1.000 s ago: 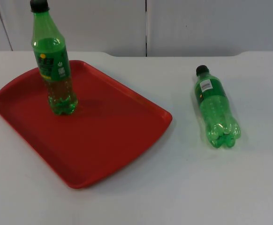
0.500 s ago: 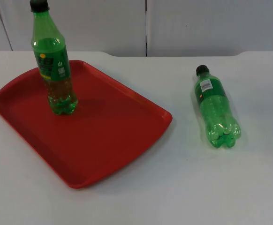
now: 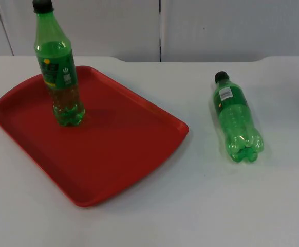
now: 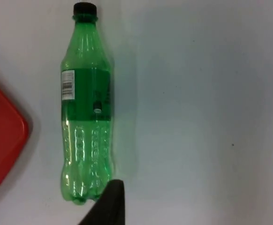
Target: Place the bottle upright on the tray.
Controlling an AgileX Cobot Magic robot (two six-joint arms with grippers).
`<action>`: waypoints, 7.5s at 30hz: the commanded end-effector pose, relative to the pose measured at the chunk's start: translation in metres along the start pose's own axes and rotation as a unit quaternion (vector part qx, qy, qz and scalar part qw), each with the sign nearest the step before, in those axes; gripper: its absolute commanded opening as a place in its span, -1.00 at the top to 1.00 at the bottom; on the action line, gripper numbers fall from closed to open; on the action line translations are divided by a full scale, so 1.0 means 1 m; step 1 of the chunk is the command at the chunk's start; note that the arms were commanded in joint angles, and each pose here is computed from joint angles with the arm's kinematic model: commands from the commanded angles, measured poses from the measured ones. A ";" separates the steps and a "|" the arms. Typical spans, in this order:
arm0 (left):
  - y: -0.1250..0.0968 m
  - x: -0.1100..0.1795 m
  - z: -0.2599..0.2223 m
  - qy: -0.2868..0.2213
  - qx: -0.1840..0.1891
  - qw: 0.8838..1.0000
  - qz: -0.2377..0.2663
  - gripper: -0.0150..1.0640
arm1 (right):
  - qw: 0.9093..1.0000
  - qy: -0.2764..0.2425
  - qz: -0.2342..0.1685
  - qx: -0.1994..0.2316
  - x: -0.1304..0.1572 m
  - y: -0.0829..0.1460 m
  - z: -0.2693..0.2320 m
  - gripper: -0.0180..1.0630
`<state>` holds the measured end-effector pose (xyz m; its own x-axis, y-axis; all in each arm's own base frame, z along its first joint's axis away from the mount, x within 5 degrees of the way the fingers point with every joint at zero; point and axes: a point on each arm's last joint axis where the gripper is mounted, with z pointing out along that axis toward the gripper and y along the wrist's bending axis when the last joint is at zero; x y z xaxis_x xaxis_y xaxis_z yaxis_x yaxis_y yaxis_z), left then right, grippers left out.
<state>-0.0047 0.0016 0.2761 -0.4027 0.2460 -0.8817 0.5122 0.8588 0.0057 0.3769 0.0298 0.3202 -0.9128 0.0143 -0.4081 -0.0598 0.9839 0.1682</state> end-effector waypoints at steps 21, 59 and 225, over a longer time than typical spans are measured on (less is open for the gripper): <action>0.000 0.001 0.001 0.001 0.002 1.000 0.002 -0.97 | 0.997 0.049 -0.020 0.054 -0.039 0.128 0.161 -0.86; 0.000 0.001 0.001 0.001 0.002 1.000 0.002 -0.97 | 0.994 0.061 0.069 0.065 -0.018 0.123 0.268 -0.81; 0.000 0.001 0.001 0.001 0.002 1.000 0.002 -0.97 | 0.679 -0.467 -0.296 -0.483 0.131 0.294 0.257 0.97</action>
<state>-0.0047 0.0016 0.2759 -0.4041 0.2469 -0.8808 0.5122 0.8588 0.0057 0.3457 0.3643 0.0814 -0.0093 0.1978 -0.9802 -0.9471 0.3127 0.0721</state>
